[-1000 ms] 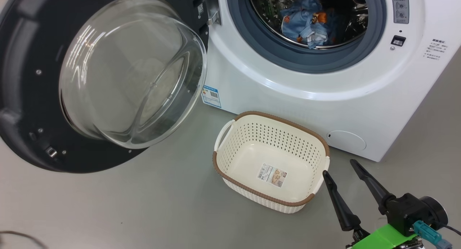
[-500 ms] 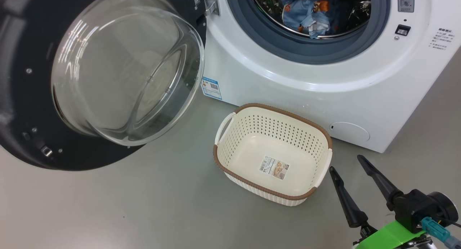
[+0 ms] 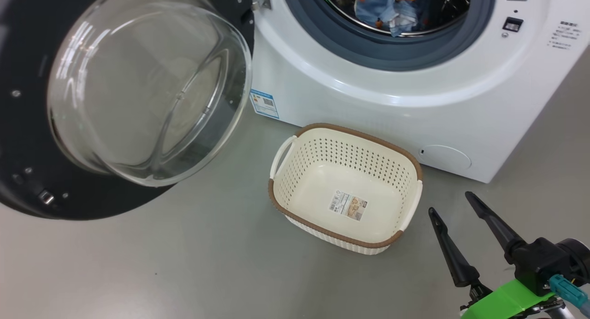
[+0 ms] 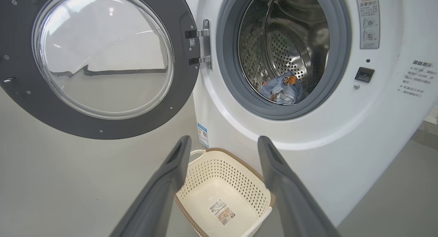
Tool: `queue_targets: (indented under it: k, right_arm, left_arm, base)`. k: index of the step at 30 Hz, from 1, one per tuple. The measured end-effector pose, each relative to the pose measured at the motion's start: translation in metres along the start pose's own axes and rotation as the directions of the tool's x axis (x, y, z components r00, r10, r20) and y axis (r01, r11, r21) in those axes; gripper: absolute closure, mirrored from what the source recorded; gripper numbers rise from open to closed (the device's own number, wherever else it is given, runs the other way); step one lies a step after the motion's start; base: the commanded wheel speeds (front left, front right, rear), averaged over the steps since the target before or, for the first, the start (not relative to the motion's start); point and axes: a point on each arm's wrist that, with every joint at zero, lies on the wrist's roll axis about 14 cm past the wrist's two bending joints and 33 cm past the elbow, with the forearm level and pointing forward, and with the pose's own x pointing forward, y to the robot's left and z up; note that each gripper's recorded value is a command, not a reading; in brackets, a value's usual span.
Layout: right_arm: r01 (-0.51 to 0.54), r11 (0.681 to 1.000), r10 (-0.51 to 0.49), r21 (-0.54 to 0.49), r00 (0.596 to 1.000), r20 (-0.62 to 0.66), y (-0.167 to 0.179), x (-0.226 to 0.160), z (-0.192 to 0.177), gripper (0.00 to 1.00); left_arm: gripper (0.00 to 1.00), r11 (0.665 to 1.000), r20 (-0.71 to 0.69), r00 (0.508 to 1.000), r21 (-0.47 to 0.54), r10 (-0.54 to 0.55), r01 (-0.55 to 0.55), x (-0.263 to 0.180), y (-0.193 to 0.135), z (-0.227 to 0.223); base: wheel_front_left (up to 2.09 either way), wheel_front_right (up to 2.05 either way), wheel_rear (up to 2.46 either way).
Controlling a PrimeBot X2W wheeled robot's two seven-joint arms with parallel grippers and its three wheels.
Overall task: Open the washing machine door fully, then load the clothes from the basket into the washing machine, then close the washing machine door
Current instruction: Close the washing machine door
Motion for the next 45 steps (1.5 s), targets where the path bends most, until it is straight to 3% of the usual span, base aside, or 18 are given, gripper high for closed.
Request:
queue_targets:
  k: [12,18,33,45]
  right_arm:
    - [0.036,0.999,-0.036,-0.003,0.999,-0.031,-0.017,-0.008,-0.009,0.00]
    - [0.044,0.999,-0.044,-0.004,0.998,-0.044,-0.021,-0.009,-0.013,0.00]
    - [0.025,1.000,-0.025,0.000,0.999,-0.040,-0.018,-0.004,-0.014,0.00]
    - [0.015,1.000,-0.015,0.008,0.999,-0.042,-0.016,0.000,-0.017,0.00]
  left_arm:
    - [1.00,0.989,-0.151,0.982,0.112,0.116,-0.099,0.025,0.028,-0.059]
    - [1.00,0.985,-0.185,0.971,0.116,0.150,-0.130,0.026,0.040,-0.070]
    - [1.00,0.983,-0.309,0.938,0.145,0.157,-0.117,0.018,0.043,-0.083]
    - [1.00,0.993,-0.467,0.878,0.104,0.103,-0.061,-0.001,0.035,-0.107]
  base:
    - [0.00,0.00,0.00]
    - [0.00,0.00,0.00]
    - [0.00,0.00,0.00]
    - [0.00,0.00,0.00]
